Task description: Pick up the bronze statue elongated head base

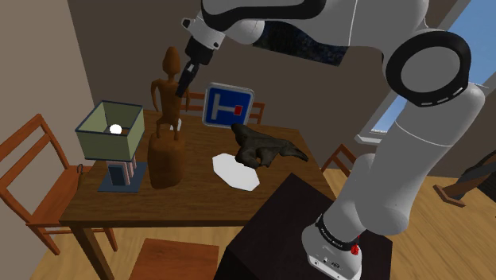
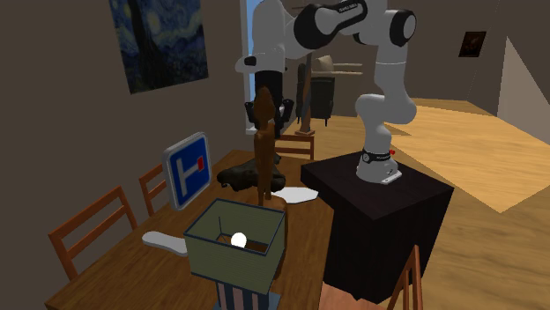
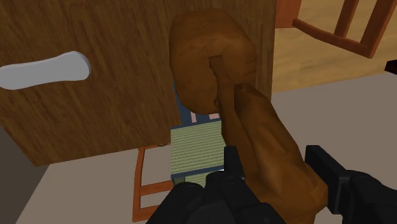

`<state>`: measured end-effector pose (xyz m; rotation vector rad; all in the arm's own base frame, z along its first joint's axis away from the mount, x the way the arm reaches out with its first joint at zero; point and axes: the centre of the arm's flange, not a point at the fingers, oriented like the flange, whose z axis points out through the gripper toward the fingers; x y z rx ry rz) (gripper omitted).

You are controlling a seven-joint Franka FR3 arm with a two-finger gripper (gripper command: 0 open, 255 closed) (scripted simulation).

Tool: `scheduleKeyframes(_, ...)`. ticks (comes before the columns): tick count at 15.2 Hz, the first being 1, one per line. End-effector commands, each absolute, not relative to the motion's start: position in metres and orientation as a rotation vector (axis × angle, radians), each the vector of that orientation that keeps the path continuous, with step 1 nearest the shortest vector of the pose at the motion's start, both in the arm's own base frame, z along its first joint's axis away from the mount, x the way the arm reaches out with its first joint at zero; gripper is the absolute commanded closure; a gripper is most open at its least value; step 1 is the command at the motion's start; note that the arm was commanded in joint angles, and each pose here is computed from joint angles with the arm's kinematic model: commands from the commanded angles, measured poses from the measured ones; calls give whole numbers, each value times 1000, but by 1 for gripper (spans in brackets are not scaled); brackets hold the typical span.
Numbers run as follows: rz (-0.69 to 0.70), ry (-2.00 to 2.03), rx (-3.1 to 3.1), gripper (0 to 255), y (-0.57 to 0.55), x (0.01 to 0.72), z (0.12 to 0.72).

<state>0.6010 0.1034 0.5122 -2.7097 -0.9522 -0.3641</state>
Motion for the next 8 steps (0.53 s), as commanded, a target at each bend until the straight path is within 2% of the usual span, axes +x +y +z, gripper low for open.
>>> scheduleKeyframes(1, -361, -952, -2710, 255, 104, 601, 516)
scheduleKeyframes(8, -361, -952, -2710, 255, 104, 601, 553)
